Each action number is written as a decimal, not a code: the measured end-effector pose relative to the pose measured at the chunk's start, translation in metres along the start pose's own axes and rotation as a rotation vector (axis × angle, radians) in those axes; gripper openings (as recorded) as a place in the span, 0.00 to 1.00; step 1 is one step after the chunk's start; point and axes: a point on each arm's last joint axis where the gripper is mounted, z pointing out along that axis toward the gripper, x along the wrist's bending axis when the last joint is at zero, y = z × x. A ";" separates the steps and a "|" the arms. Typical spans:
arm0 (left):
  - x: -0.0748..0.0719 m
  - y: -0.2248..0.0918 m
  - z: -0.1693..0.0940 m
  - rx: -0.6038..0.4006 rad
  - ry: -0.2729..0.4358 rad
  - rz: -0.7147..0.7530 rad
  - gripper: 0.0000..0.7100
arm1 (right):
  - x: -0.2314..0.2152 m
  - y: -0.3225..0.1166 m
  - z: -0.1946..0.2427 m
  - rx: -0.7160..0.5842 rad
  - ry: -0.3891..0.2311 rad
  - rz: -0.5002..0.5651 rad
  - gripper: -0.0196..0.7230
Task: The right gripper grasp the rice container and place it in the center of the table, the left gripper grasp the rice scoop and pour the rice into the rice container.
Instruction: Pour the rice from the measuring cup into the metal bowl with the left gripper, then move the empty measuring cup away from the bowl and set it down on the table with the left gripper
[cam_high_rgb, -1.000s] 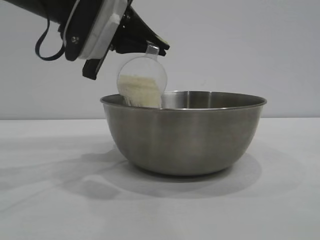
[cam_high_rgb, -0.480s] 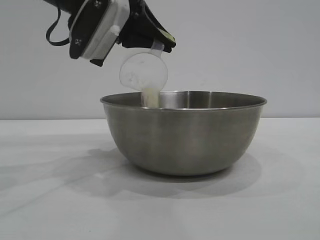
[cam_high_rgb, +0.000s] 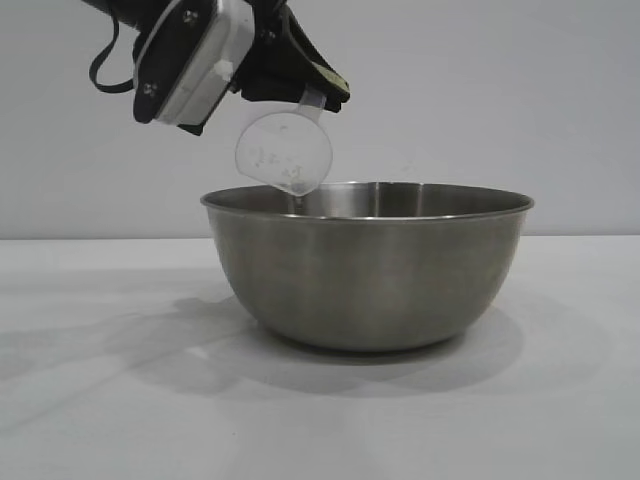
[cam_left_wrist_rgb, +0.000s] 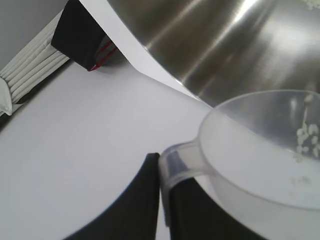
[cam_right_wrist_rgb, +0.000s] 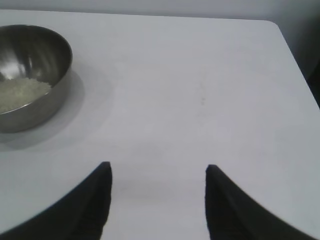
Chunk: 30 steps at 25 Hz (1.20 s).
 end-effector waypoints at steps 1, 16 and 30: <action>0.000 -0.001 0.000 0.008 0.001 -0.027 0.00 | 0.000 0.000 0.000 0.000 0.000 0.000 0.56; 0.002 -0.034 -0.008 0.298 0.291 -1.416 0.00 | 0.000 0.000 0.000 0.000 0.000 0.000 0.56; -0.053 -0.027 -0.071 0.541 0.583 -2.121 0.00 | 0.000 0.000 0.000 0.000 0.000 0.000 0.56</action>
